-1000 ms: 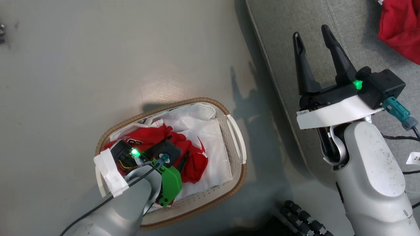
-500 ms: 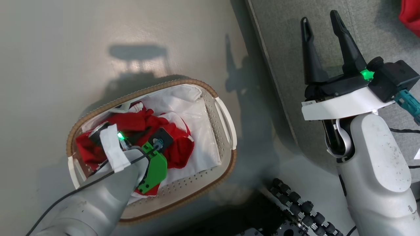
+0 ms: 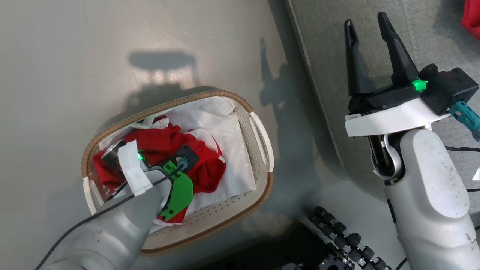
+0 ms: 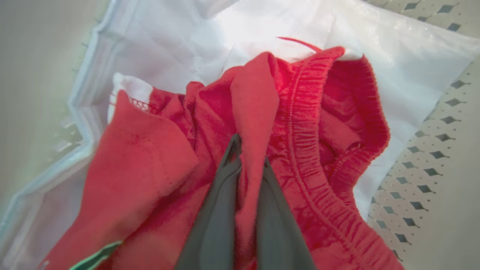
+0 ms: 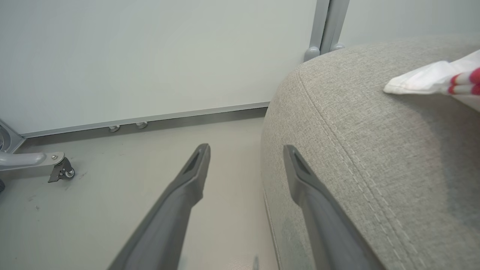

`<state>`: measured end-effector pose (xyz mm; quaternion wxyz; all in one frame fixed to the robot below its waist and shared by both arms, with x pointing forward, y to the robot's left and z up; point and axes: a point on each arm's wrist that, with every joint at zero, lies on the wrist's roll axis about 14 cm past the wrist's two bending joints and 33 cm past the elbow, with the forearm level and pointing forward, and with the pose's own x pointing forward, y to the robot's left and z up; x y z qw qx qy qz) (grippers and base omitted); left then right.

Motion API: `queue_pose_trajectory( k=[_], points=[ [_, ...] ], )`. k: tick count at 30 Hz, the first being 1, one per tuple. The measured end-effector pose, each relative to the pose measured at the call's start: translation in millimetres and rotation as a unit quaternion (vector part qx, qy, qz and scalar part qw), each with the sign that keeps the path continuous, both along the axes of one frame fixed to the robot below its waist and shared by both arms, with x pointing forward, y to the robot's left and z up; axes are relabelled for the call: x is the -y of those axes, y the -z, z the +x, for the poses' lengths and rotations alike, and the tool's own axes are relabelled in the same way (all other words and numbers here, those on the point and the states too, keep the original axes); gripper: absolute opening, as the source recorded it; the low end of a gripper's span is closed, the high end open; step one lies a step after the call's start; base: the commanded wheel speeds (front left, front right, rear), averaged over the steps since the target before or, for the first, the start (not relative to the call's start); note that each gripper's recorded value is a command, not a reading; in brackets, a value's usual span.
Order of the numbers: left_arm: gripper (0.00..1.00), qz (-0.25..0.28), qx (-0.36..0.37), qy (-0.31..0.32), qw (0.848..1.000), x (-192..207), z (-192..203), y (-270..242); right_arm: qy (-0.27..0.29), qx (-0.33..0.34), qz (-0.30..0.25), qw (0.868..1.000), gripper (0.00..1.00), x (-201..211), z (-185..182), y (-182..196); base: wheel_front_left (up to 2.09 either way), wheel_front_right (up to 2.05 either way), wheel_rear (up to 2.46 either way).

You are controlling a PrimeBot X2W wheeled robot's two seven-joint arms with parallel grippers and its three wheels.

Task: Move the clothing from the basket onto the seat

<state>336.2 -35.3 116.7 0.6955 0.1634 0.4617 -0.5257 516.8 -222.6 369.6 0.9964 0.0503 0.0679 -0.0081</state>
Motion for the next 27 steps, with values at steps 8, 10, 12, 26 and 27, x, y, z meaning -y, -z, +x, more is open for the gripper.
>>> queue_pose_trajectory(
  k=[8, 10, 12, 26, 27],
  points=[
    [0.00, -0.065, 0.026, -0.068, 0.995, 19.5, 15.6, -41.0, 0.004, 0.012, 0.000, 1.000, 1.00, 0.6, -7.7, -21.5, 0.00, 0.00, 0.00],
    [0.00, -0.077, 0.035, -0.081, 0.993, 23.8, 19.1, -52.8, 0.006, 0.013, 0.001, 1.000, 1.00, 1.0, -11.7, -26.7, 0.00, 0.00, 0.00],
    [0.00, -0.089, 0.041, -0.097, 0.990, 26.9, 21.3, -64.9, 0.007, 0.018, 0.000, 1.000, 1.00, 1.7, -15.6, -33.7, 0.00, 0.00, 0.00],
    [0.00, -0.219, 0.135, -0.198, 0.946, 50.4, 47.8, -187.7, -0.002, 0.048, 0.004, 0.999, 1.00, -11.7, -48.1, -79.1, 0.00, 0.00, 0.00],
    [0.00, -0.225, 0.141, -0.206, 0.942, 48.7, 48.4, -195.4, -0.004, 0.050, 0.005, 0.999, 1.00, -13.9, -50.9, -82.0, 0.00, 0.00, 0.00]
  ],
)
